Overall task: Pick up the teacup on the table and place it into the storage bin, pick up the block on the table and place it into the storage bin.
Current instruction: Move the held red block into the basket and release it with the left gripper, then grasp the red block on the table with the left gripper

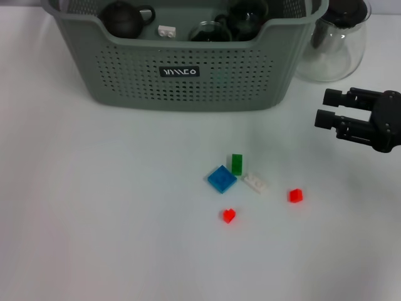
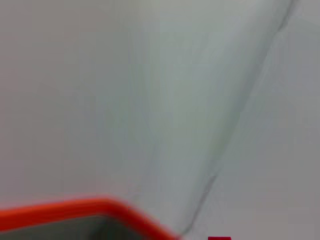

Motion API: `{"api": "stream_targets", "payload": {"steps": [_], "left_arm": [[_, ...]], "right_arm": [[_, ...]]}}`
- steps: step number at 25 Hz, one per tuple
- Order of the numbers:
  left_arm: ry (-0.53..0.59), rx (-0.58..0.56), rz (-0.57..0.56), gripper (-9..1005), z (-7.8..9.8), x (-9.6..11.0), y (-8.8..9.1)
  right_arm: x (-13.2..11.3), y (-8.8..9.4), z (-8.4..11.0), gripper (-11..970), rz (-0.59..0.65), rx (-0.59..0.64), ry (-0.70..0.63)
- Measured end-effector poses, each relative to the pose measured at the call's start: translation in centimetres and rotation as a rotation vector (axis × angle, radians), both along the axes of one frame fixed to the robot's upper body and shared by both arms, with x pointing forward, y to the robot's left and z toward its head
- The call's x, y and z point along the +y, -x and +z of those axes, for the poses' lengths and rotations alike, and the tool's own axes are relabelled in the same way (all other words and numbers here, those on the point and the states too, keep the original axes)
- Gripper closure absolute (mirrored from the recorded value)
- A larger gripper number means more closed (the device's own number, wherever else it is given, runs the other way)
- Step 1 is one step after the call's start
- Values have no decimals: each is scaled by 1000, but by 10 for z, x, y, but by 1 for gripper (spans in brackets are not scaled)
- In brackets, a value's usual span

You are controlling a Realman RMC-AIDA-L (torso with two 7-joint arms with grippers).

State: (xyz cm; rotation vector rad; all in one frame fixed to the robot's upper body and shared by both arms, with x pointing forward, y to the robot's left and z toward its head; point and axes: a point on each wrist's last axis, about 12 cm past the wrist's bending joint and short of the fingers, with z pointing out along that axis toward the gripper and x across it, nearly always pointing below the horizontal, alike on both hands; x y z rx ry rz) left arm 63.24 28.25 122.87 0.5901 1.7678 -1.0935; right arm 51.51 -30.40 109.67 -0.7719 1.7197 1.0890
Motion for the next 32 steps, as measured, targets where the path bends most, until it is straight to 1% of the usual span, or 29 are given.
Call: {"api": "stream_targets", "payload": {"steps": [1,3,4,6,8,10,12,15,17,18,19,21,22,23,25,27,28,29,30,32], "left_arm": [[-62,30,15,713,9,-7,-13],[-180,79,59,706,18,-20,-32],[-256,104,89,702,21,-29,-42],[-358,128,130,695,21,-42,-52],[-495,145,158,687,14,-64,-60],[-601,162,176,680,5,-82,-63],[-735,188,206,672,-8,-101,-64],[-843,199,210,661,-19,-119,-62],[-850,183,200,654,-21,-127,-60],[-850,183,200,650,-21,-127,-60],[-817,151,207,646,-14,-129,-57],[-740,111,220,639,-3,-123,-49],[-740,111,220,603,-3,-123,-49],[-705,96,224,567,1,-118,-45],[-612,53,219,495,10,-104,-33],[-477,-2,210,423,13,-77,-11],[-413,-33,193,387,11,-62,2],[-373,-55,177,371,9,-52,11],[-324,-85,166,354,5,-37,23],[-234,-148,128,321,-10,-11,49]], "right_arm": [[0,0,0,346,-1,0,-1],[0,0,0,346,-2,-1,-1],[0,0,0,346,-2,-1,-2],[0,0,0,346,-2,-2,-2],[1,0,0,346,-2,-3,-2],[1,0,0,346,-2,-4,-3],[1,0,0,346,-2,-4,-3],[1,0,0,346,-1,-6,-3],[1,0,0,346,-1,-7,-2],[1,0,0,346,-1,-7,-2],[1,0,0,346,-1,-8,-2],[1,0,0,346,0,-8,-2],[1,0,0,346,0,-8,-2],[1,0,0,346,0,-8,-2],[1,0,0,346,0,-8,-2],[1,0,0,346,0,-8,-2],[1,0,0,346,-1,-8,-2],[1,0,0,346,-1,-8,-2],[1,-1,0,346,-3,-7,-1],[1,-2,0,346,-6,-5,1]]}}
